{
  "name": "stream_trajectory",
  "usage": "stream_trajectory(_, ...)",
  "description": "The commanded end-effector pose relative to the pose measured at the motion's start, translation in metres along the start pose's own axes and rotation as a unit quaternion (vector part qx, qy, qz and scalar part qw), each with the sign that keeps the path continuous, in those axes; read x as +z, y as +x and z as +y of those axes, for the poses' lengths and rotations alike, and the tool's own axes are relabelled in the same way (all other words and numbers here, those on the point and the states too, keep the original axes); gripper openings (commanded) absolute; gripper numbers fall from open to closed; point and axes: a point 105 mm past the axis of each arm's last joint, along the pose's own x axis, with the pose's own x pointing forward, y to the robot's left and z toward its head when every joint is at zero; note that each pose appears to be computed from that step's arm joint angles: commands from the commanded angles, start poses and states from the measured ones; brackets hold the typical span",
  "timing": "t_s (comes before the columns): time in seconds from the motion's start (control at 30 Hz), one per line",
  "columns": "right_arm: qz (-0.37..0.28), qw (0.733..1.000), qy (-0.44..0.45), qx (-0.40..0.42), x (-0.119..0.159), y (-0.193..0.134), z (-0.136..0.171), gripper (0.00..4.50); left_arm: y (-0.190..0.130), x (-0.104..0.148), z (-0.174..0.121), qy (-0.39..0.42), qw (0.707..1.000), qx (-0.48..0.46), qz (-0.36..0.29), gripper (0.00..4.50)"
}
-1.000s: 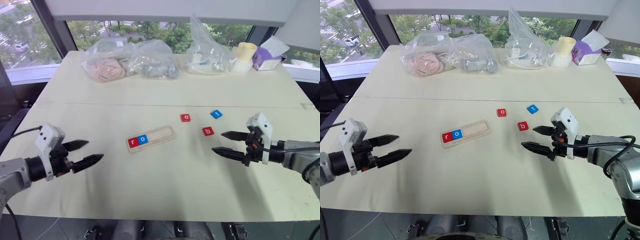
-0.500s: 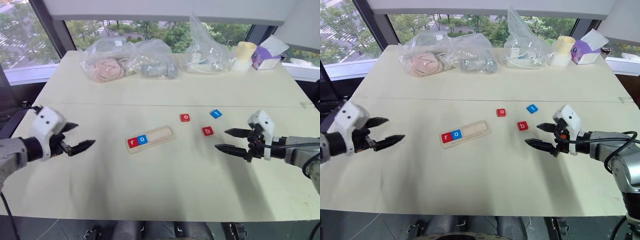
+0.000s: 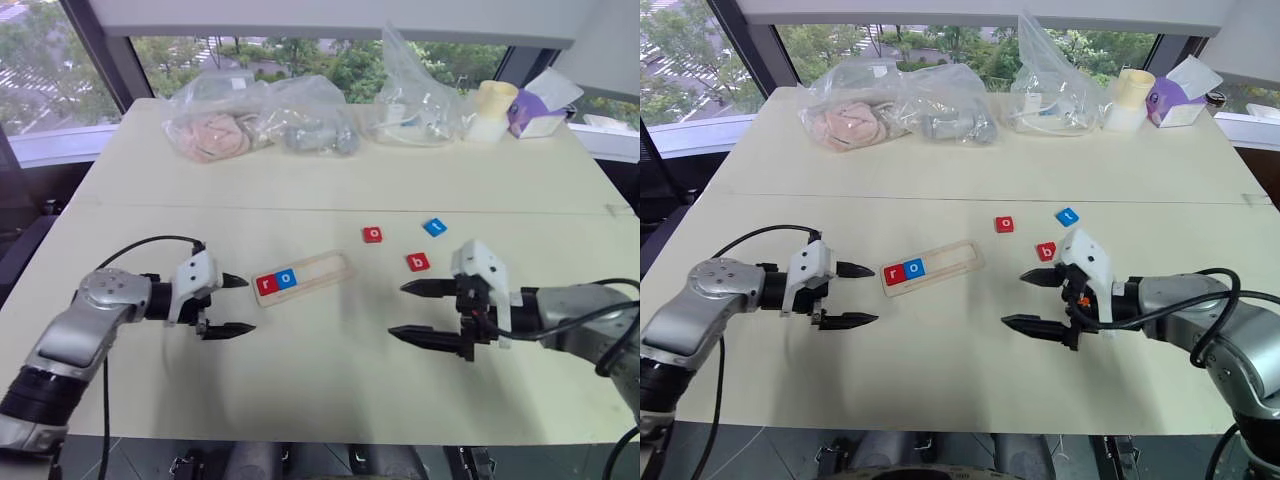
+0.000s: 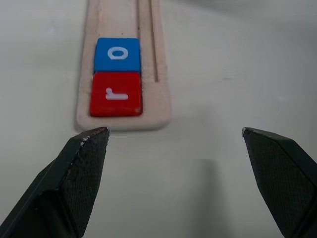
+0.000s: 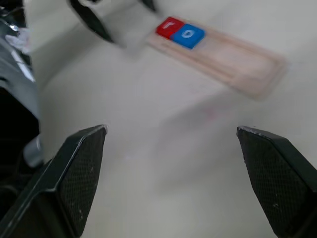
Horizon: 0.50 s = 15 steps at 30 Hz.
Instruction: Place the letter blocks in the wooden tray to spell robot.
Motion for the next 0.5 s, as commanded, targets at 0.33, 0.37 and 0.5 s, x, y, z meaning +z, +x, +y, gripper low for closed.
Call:
stream_trajectory(0.33, -0.016, 0.999, 0.002, -0.043, 0.003, -0.008, 0.002, 4.32, 0.031, -0.016, 0.007, 0.004, 1.0, 0.02, 0.005, 4.5)
stream_trajectory(0.37, -0.016, 0.999, 0.003, -0.044, 0.003, -0.009, 0.001, 4.32, 0.034, -0.016, 0.005, 0.005, 1.0, 0.016, 0.006, 4.5)
stream_trajectory(0.5, -0.018, 0.999, 0.006, -0.048, 0.002, -0.008, -0.001, 4.32, 0.045, -0.021, -0.001, -0.008, 1.0, 0.013, 0.019, 4.5)
